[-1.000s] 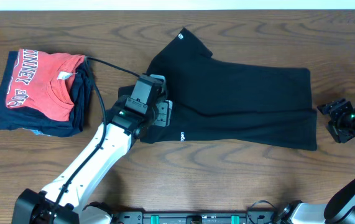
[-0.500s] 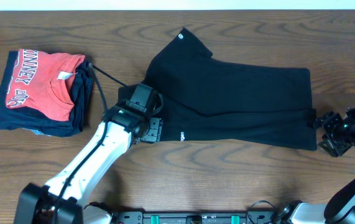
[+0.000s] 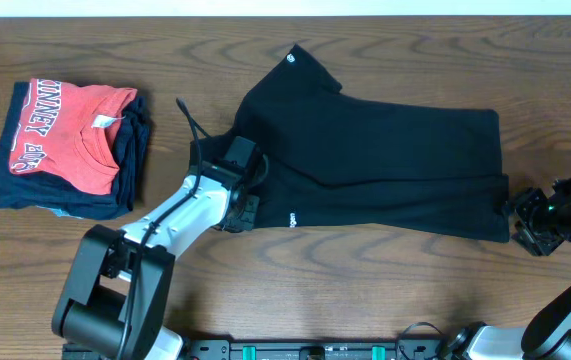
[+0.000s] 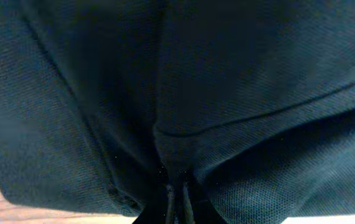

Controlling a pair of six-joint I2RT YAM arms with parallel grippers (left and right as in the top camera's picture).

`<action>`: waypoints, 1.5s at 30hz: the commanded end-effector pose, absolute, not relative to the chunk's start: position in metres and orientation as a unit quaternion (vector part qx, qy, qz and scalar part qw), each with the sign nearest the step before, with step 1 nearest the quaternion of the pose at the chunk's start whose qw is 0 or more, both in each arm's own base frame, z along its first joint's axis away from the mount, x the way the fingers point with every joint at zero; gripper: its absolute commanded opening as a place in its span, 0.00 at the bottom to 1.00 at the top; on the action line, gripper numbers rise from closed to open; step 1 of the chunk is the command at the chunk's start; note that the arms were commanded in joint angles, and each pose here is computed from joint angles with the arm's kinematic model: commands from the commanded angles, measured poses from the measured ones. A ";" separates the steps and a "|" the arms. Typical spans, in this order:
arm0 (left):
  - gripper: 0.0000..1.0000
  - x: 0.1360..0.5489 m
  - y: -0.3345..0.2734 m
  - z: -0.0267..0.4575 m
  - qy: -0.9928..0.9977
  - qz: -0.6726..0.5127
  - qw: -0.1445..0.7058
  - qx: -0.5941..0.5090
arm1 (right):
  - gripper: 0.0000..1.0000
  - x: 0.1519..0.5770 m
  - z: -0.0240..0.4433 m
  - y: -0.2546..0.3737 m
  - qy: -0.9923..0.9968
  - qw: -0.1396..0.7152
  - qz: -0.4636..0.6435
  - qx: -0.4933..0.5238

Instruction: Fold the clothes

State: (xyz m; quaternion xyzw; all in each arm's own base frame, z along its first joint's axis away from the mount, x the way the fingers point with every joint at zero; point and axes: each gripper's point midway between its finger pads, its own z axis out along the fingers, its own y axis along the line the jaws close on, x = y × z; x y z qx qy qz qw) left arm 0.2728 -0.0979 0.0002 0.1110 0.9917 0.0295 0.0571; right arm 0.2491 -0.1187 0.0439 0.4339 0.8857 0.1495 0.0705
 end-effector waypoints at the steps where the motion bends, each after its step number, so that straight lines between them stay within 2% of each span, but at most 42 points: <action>1: 0.06 0.273 -0.077 -0.001 0.993 0.054 0.050 0.094 | 0.58 0.250 0.041 -0.112 0.902 0.068 0.153 0.398; 9: 0.06 0.280 -0.068 0.005 0.995 0.045 0.052 0.069 | 0.58 0.252 0.027 -0.092 0.927 0.063 0.134 0.345; 13: 0.06 0.281 -0.068 0.006 0.995 0.045 0.053 0.069 | 0.58 0.231 0.010 -0.100 0.925 0.032 0.068 0.374; 18: 0.06 0.281 -0.068 0.006 0.995 0.045 0.052 0.069 | 0.51 0.215 -0.001 -0.105 0.918 0.014 0.033 0.396; 22: 0.06 0.283 -0.069 0.008 0.996 0.044 0.056 0.062 | 0.28 0.216 -0.001 -0.104 0.918 0.016 0.037 0.395; 25: 0.06 0.287 -0.070 0.011 0.995 0.043 0.061 0.061 | 0.04 0.217 0.000 -0.103 0.918 0.017 0.040 0.395; 26: 0.06 0.289 -0.070 0.012 0.995 0.042 0.063 0.060 | 0.01 0.217 0.000 -0.104 0.918 0.018 0.039 0.395; 32: 0.06 0.299 -0.060 0.022 0.996 0.042 0.067 0.036 | 0.01 0.212 0.006 -0.111 0.909 0.006 0.020 0.416; 39: 0.06 0.304 -0.044 0.025 0.997 0.043 0.070 0.007 | 0.01 0.178 0.016 -0.135 0.884 -0.041 -0.085 0.458; 45: 0.06 0.309 -0.042 0.025 0.996 0.042 0.078 0.003 | 0.01 0.176 0.017 -0.138 0.881 -0.041 -0.099 0.461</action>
